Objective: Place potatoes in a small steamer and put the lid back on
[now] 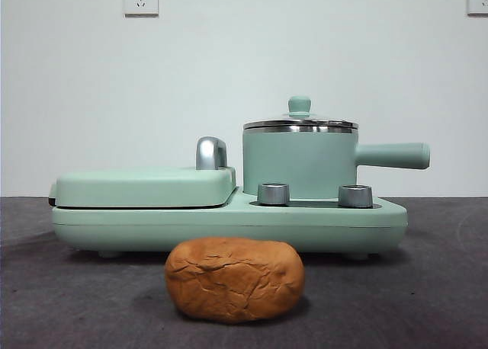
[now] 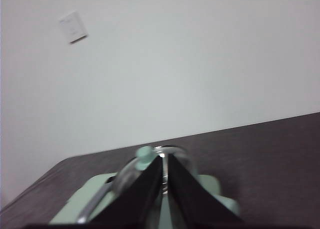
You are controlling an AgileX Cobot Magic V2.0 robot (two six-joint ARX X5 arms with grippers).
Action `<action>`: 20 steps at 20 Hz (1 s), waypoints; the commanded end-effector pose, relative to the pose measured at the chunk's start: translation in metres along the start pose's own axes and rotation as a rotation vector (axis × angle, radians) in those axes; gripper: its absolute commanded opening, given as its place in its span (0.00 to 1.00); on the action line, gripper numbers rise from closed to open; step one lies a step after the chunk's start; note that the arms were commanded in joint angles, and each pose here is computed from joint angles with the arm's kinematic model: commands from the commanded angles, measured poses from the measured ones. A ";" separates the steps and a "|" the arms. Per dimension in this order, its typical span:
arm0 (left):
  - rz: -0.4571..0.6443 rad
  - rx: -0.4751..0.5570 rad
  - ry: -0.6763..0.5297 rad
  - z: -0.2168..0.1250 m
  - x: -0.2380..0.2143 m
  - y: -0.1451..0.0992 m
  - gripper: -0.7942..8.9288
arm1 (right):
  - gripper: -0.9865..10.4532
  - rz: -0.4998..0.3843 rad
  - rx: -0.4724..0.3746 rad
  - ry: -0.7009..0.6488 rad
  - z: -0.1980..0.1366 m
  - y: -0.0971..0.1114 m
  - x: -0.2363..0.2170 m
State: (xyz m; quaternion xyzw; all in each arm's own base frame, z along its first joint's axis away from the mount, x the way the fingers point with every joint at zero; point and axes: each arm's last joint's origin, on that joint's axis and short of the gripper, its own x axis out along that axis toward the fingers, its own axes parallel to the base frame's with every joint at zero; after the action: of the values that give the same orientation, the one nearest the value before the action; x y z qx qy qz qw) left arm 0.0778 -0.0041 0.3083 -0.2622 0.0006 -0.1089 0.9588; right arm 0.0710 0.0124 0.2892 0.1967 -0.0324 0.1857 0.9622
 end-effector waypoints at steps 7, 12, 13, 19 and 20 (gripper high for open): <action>-0.089 0.191 0.274 0.023 0.028 -0.013 0.09 | 0.10 0.125 -0.097 0.249 0.015 0.005 0.023; -0.144 0.338 0.398 0.021 0.044 -0.016 0.09 | 0.10 0.123 -0.230 0.403 0.014 0.001 0.036; -0.157 0.369 0.422 0.020 0.046 -0.017 0.09 | 0.10 0.124 -0.253 0.422 0.014 0.000 0.037; -0.243 0.561 0.533 0.013 0.062 -0.023 0.09 | 0.10 0.138 -0.414 0.491 0.013 -0.001 0.045; -0.258 0.599 0.540 0.011 0.065 -0.024 0.09 | 0.10 0.138 -0.460 0.496 0.012 0.000 0.046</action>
State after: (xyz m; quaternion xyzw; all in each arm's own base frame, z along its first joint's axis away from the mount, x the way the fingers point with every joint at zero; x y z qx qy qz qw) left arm 0.1357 -0.0314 0.3277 0.0124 0.2131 -0.2773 0.9368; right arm 0.1142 0.0229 0.3003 -0.0282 0.1710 0.2741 0.9459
